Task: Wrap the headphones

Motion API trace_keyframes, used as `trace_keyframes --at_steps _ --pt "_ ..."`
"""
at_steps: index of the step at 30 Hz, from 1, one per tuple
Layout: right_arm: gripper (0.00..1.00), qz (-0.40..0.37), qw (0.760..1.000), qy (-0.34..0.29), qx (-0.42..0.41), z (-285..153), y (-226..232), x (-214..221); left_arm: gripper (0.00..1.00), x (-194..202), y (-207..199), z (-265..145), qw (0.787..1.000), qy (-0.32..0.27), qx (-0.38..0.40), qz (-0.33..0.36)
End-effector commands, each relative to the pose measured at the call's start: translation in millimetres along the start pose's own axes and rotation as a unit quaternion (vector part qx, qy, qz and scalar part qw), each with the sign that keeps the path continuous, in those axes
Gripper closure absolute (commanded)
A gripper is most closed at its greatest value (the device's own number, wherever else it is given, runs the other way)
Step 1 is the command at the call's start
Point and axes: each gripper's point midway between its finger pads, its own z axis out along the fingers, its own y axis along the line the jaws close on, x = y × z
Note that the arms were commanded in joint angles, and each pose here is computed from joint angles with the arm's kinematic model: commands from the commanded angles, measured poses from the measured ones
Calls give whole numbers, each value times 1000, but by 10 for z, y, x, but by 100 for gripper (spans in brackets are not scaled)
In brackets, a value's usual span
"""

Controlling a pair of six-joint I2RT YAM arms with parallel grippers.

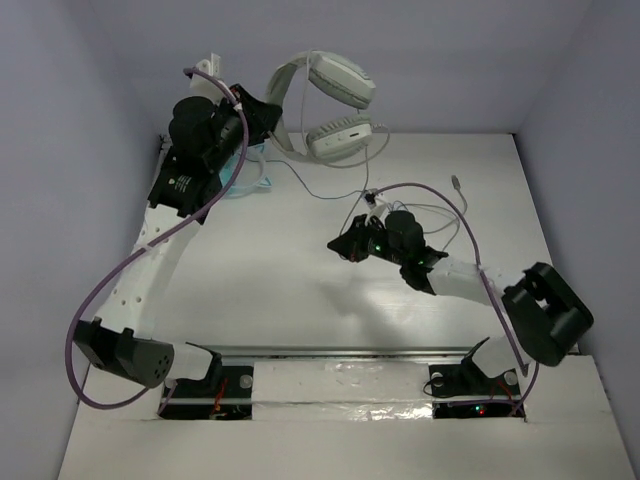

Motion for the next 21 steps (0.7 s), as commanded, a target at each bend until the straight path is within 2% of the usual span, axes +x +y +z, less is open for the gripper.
trace_keyframes --at_steps 1,6,11,15,21 --pt "100 -3 998 30 47 -202 93 142 100 -387 313 74 990 -122 -66 -37" --pt "100 -20 995 77 56 -339 363 308 100 -183 736 178 976 -160 -119 -90" --pt "100 -43 988 133 62 -437 566 454 100 54 897 379 974 -140 -130 -122" --pt "100 -81 983 154 53 -519 856 440 100 238 1101 435 970 -136 -174 -103" --pt "100 -124 977 162 64 -728 1211 201 100 680 1345 448 966 -88 -243 -12"
